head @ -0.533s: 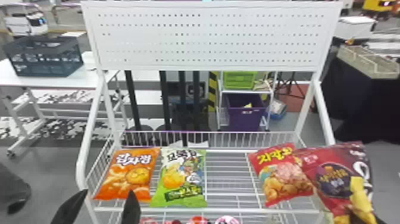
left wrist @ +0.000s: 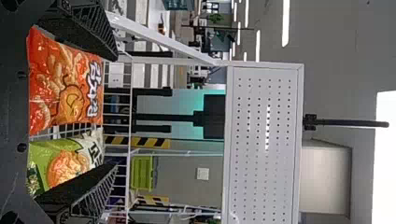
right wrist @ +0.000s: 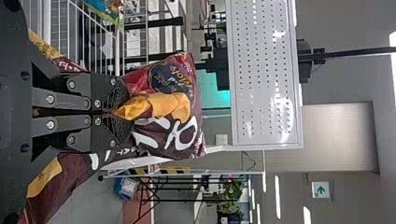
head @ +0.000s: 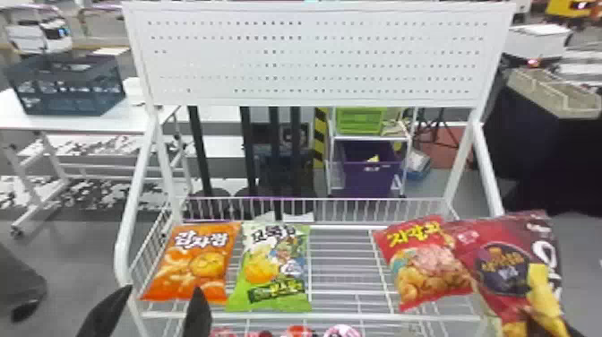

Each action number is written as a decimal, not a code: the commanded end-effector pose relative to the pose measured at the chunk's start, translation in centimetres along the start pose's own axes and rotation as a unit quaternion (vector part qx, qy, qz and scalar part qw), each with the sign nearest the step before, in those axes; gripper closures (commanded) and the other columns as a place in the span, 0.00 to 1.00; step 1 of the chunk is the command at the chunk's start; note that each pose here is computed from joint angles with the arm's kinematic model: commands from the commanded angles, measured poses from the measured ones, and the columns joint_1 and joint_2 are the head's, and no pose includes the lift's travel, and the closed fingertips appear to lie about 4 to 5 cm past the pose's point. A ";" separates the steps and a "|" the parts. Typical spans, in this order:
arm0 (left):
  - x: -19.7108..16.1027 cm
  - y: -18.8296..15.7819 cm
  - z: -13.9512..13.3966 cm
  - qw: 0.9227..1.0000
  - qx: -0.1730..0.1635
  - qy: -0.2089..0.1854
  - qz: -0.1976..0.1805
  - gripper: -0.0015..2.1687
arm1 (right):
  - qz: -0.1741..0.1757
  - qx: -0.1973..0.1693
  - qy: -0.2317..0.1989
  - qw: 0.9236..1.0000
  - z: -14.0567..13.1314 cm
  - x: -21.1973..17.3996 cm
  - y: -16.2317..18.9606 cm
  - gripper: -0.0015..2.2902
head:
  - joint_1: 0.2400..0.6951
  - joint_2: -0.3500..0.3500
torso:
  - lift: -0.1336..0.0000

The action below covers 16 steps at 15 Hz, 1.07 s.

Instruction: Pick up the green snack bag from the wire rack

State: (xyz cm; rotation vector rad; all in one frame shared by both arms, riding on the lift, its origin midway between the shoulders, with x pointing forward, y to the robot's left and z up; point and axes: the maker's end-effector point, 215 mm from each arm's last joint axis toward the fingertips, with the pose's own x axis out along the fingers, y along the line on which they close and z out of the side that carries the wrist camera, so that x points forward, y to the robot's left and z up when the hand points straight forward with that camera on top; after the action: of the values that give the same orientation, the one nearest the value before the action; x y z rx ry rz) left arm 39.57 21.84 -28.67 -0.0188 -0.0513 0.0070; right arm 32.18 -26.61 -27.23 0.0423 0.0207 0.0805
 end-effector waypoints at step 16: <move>15.3 -11.0 -11.8 0.983 -0.054 0.129 -0.115 0.05 | 0.006 -0.005 0.000 1.000 -0.1 0.1 0.5 0.95 | 0.57 0.50 | 1.00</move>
State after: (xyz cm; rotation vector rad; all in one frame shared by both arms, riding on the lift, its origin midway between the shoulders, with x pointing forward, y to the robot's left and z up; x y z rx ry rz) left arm 54.80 10.29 -39.02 -0.0966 0.1920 -0.2424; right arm 31.98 -26.26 -27.41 0.0390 0.0259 0.0844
